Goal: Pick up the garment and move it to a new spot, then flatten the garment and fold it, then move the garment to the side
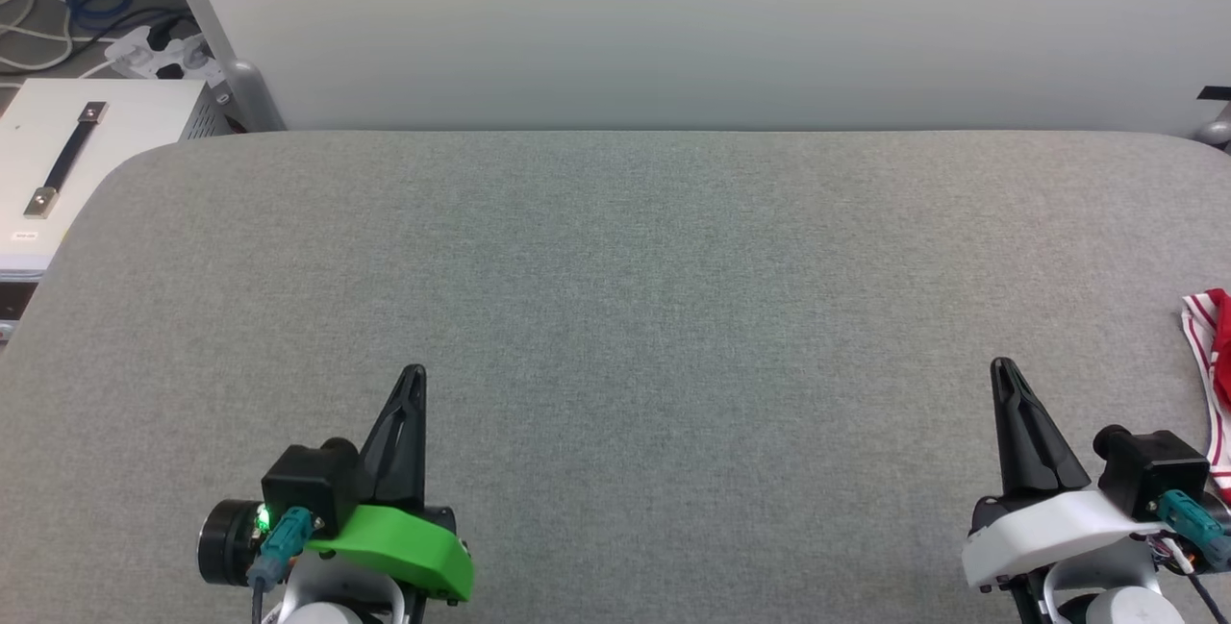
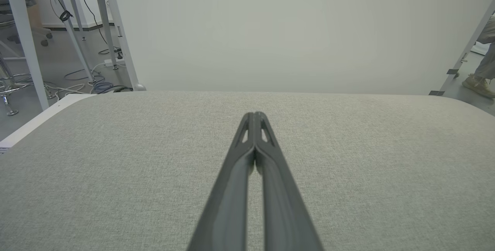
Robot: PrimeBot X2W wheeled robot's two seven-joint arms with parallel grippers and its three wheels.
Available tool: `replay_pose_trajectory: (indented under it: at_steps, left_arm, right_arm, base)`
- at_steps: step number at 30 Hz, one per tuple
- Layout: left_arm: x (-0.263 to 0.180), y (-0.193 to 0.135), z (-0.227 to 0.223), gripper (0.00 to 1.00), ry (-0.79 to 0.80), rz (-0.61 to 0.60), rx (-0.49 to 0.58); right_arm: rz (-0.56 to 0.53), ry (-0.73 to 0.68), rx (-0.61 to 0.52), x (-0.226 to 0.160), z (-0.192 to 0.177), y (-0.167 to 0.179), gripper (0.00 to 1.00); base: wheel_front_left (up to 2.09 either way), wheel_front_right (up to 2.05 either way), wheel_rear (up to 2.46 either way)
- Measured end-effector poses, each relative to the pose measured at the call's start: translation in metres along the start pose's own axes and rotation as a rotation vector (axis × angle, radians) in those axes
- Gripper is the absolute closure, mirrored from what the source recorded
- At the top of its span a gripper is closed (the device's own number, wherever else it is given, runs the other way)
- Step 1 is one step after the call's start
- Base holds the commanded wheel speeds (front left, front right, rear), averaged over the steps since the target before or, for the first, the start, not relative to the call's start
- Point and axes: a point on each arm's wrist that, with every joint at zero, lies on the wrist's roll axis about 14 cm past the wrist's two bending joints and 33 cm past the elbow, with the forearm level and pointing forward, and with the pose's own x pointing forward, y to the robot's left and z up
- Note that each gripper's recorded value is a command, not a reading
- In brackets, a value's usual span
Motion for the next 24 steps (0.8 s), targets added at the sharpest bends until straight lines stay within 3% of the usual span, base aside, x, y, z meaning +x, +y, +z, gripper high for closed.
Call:
replay_pose_trajectory:
  at_steps: [24]
  left_arm:
    - [0.0018,0.0035,-0.0012,1.0,0.033,0.021,0.042]
  right_arm:
    - [0.003,0.031,-0.04,-0.002,-0.0002,0.0007,1.0]
  base:
    - [0.0,0.0,0.0]
